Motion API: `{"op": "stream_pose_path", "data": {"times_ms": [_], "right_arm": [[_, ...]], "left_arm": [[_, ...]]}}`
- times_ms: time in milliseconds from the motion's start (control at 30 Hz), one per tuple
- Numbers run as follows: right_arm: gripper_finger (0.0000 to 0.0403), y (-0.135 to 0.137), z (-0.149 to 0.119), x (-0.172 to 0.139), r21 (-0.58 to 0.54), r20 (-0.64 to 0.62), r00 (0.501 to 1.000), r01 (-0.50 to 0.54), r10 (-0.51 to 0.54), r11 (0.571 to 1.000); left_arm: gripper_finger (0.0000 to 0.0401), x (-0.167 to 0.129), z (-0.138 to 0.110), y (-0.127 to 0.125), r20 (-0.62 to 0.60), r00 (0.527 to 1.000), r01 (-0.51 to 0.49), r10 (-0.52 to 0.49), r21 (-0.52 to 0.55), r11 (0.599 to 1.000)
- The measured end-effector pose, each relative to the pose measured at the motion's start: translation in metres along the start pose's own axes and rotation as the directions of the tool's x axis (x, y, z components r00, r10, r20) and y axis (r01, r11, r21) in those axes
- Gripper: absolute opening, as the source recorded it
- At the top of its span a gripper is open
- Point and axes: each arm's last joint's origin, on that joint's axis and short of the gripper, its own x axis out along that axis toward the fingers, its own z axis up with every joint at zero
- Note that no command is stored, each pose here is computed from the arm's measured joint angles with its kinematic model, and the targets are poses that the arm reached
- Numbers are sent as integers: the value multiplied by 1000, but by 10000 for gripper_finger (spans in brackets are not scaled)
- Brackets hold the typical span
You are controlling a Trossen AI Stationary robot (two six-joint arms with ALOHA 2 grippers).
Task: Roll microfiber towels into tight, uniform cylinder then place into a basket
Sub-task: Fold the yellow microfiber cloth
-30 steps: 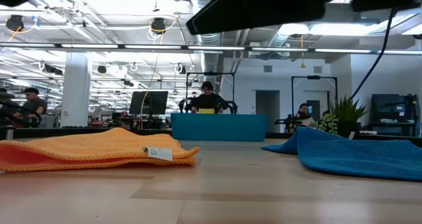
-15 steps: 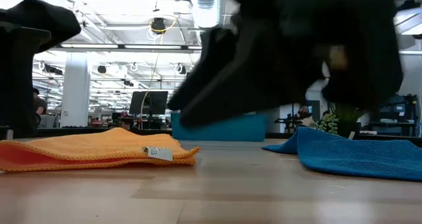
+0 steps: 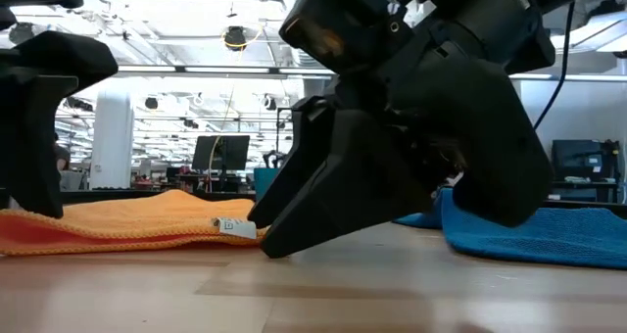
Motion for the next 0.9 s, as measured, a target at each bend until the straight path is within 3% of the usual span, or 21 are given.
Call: {"op": "stream_pose_path", "data": {"times_ms": [567,767,900], "right_arm": [[72,-17,-6,2,104,-45,998,38,-33,994],[13,-16,-6,2,101,-46,999,25,-21,995],[12,-15,-7,2,100,-57,998,20,-14,995]], "left_arm": [[161,8,-4,2,20,999,-29,28,13,1000],[99,12,-2,6,15,999,-40,40,7,999],[49,12,-2,6,19,999,-46,46,16,999]]}}
